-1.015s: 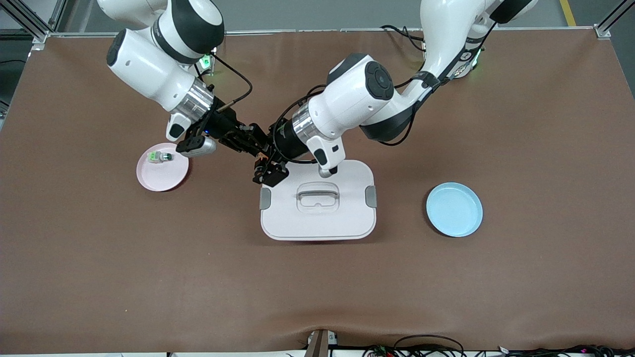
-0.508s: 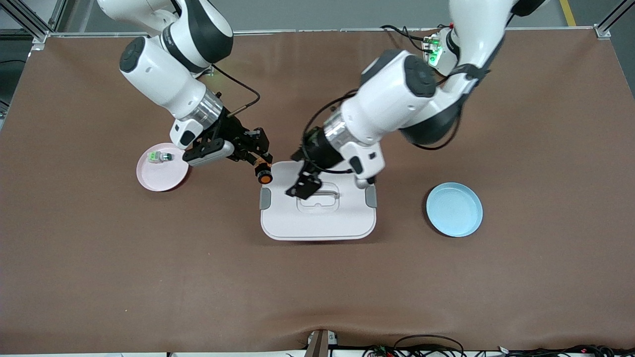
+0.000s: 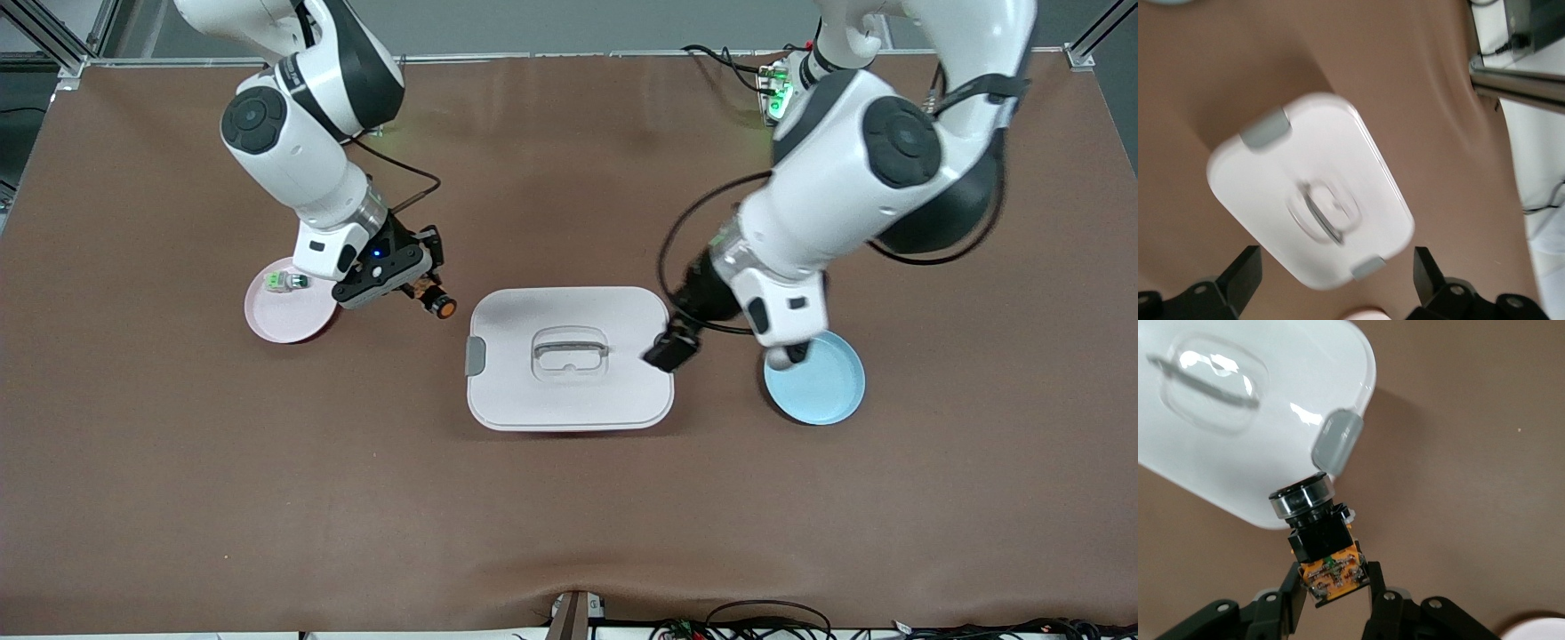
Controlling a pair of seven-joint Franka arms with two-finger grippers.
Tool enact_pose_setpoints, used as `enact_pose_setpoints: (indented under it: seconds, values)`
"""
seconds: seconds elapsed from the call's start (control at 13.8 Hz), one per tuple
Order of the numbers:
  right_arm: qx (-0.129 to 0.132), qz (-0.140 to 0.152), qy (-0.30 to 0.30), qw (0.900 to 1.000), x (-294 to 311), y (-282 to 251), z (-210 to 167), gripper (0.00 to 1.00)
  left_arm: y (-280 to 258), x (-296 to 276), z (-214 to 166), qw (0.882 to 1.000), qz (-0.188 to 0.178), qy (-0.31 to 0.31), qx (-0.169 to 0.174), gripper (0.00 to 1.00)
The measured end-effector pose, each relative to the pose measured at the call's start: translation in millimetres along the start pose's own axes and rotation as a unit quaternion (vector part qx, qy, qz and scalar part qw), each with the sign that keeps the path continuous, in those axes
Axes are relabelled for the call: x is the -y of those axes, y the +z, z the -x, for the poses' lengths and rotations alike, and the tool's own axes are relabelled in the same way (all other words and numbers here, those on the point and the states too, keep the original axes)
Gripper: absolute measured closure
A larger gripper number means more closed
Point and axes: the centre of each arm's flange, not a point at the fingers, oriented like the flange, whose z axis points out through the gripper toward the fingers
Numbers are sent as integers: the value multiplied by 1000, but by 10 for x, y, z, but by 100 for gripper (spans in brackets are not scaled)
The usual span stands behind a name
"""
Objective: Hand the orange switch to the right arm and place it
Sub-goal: 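Carry the switch with the right gripper over the pink plate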
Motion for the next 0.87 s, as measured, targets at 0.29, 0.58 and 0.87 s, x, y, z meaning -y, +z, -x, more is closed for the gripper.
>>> enact_pose_setpoints:
  seconds: [0.29,0.58,0.87]
  values:
    - [30,2,-109,994,-525,-44,152,58,-240,364,-1027,987,-84,116,-71,0]
    - [41,0,-189,981,-993,-47,451,58,-580,647,-1725,962,-120,221,-102,0]
    - [54,-8,-247,968,-1434,-11,892,58,-1035,972,-2294,942,-125,293,-110,0]
